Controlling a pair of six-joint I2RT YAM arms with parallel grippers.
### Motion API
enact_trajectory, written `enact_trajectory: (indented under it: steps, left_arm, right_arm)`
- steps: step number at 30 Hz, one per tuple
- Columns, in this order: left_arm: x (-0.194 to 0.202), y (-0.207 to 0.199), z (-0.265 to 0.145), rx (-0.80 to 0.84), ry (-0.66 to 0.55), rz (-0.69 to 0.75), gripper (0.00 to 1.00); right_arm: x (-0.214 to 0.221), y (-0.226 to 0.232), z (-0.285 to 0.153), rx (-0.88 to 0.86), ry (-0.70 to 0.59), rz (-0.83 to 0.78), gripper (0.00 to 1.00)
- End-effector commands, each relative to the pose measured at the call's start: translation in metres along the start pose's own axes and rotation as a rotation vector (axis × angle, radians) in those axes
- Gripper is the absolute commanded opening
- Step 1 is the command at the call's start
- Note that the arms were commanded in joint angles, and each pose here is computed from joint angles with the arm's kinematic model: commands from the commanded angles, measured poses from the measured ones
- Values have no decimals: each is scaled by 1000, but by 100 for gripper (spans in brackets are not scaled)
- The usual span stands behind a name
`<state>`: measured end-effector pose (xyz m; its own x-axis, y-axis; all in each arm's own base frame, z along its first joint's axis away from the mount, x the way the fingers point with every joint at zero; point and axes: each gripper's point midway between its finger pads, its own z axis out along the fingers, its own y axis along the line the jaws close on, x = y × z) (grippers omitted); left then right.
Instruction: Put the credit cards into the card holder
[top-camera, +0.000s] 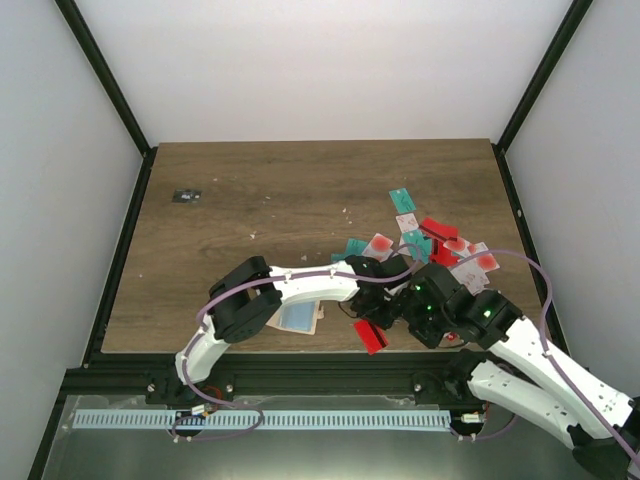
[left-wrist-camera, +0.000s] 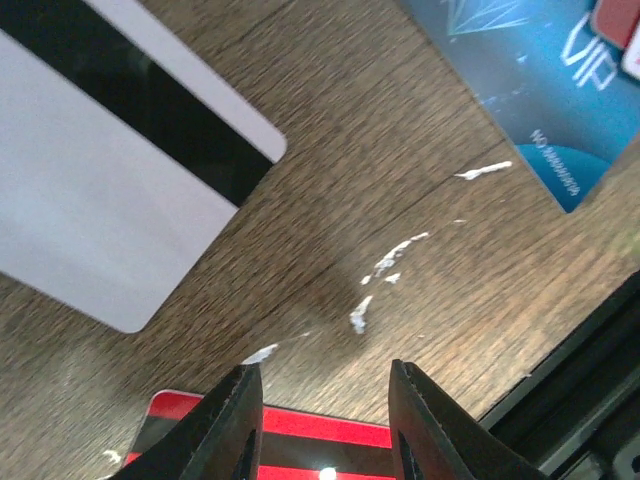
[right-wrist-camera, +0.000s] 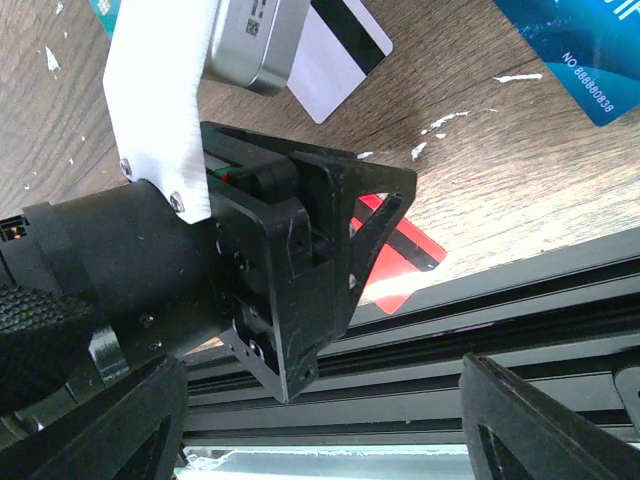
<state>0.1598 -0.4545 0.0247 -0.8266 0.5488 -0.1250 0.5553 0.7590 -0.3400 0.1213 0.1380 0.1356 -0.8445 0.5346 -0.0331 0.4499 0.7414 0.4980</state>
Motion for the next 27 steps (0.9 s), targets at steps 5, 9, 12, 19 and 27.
enact_trajectory:
  steps: [5, 9, 12, 19, 27]
  left_arm:
    - [-4, -21, 1, 108, -32, 47, 37]
    - [12, -5, 14, 73, 13, 35, 37]
    - [22, 4, 18, 53, 31, 35, 37]
    - [47, 22, 13, 24, 45, 13, 37]
    - [54, 26, 11, 20, 50, 9, 37]
  right_arm:
    - [-1, 4, 3, -7, -5, -5, 76]
    - [3, -3, 9, 15, 17, 2, 76]
    - [8, -11, 17, 35, 44, 10, 76]
    - [14, -23, 28, 66, 76, 15, 76]
    - [16, -23, 35, 71, 94, 12, 76]
